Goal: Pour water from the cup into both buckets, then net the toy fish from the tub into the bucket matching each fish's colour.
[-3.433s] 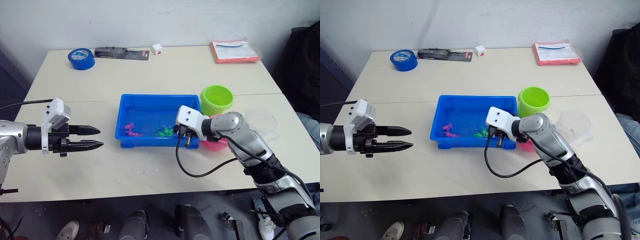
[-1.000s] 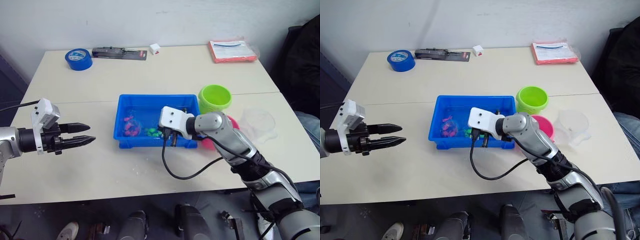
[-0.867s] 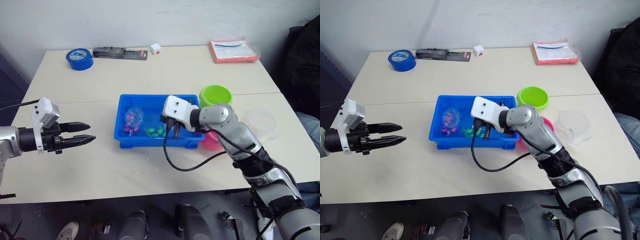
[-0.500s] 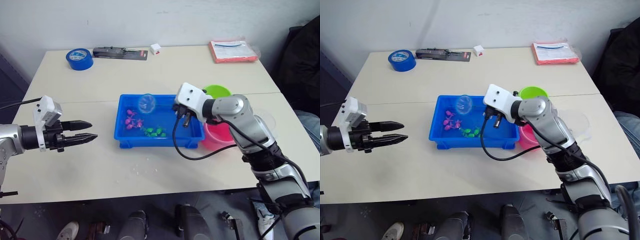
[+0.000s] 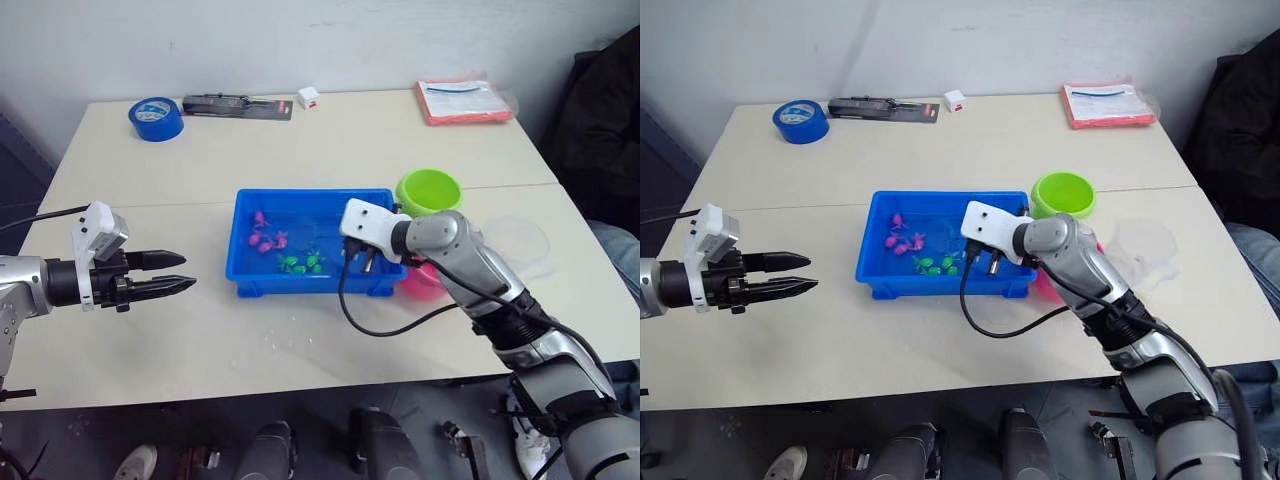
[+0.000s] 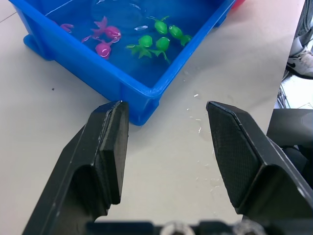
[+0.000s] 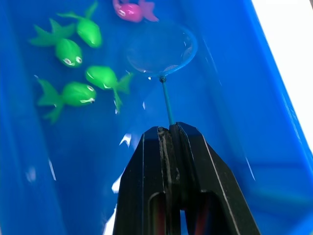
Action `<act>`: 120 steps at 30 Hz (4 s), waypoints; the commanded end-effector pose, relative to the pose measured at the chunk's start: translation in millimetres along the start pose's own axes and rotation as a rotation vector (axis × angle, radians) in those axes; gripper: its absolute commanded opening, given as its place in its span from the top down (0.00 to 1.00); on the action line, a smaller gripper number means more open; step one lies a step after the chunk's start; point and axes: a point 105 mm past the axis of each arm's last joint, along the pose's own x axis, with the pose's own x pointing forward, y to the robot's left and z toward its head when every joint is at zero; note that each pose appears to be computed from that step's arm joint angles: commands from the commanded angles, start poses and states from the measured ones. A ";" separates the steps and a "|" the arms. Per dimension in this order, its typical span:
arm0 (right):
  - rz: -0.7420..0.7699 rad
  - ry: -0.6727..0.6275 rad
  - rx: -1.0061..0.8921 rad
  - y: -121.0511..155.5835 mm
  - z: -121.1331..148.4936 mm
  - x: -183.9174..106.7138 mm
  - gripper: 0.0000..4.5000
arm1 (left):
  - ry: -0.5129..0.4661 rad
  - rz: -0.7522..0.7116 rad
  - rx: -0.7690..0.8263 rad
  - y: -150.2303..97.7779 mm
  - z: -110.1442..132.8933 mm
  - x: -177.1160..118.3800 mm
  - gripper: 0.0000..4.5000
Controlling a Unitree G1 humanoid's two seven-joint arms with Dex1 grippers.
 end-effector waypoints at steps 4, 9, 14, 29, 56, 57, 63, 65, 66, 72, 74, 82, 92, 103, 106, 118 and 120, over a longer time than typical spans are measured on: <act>-0.003 -0.039 0.062 2.0 8.9 5.3 0.82 | -0.015 0.027 0.038 -0.1 10.4 -9.1 0.38; -0.045 -0.065 0.147 -9.8 12.5 -0.2 0.82 | -0.017 0.022 0.040 -0.6 10.8 -8.3 0.38; -0.056 -0.104 0.239 -17.9 20.0 -11.1 0.82 | -0.019 0.017 0.044 1.2 11.9 -5.7 0.38; 0.021 -0.148 0.447 -7.1 25.4 -29.0 0.82 | -0.040 -0.027 0.060 0.6 19.1 4.1 0.38; -0.386 -0.122 0.486 -43.9 -42.4 -212.5 0.82 | -0.255 -0.251 0.224 7.7 80.4 81.5 0.38; -0.425 -0.084 0.490 -38.0 -50.5 -228.8 0.82 | -0.259 -0.264 0.226 8.6 82.5 86.5 0.38; -0.502 0.032 0.421 -13.9 -63.9 -253.6 0.82 | -0.263 -0.306 0.238 13.3 87.9 100.7 0.38; -0.517 0.091 0.398 -8.3 -71.8 -255.0 0.82 | -0.263 -0.316 0.240 14.4 88.9 105.1 0.38; -0.514 0.120 0.365 -2.0 -74.3 -252.7 0.82 | -0.262 -0.327 0.239 14.2 89.0 108.7 0.38; -0.507 0.229 0.207 21.4 -82.0 -243.8 0.82 | -0.252 -0.347 0.241 16.3 87.3 116.3 0.38; -0.526 0.262 0.142 23.0 -84.0 -244.5 0.82 | -0.248 -0.351 0.240 16.8 86.7 117.3 0.38; -0.583 0.290 -0.184 19.7 -72.7 -241.8 0.82 | -0.240 -0.363 0.246 17.4 86.6 120.1 0.38; -0.528 0.425 -0.490 31.6 -76.2 -244.8 0.82 | -0.233 -0.368 0.242 17.2 84.7 119.7 0.38; -0.572 0.503 -0.773 45.1 -88.9 -247.1 0.82 | -0.231 -0.406 0.241 8.8 81.0 120.0 0.38; -0.611 0.508 -0.821 49.6 -93.5 -247.1 0.82 | -0.227 -0.416 0.238 5.7 78.6 118.8 0.38; -0.703 0.481 -0.947 57.1 -98.0 -241.2 0.82 | -0.232 -0.398 0.227 3.2 75.0 114.3 0.38; -0.716 0.481 -0.971 56.6 -98.4 -243.8 0.82 | -0.231 -0.394 0.226 3.3 74.4 113.3 0.38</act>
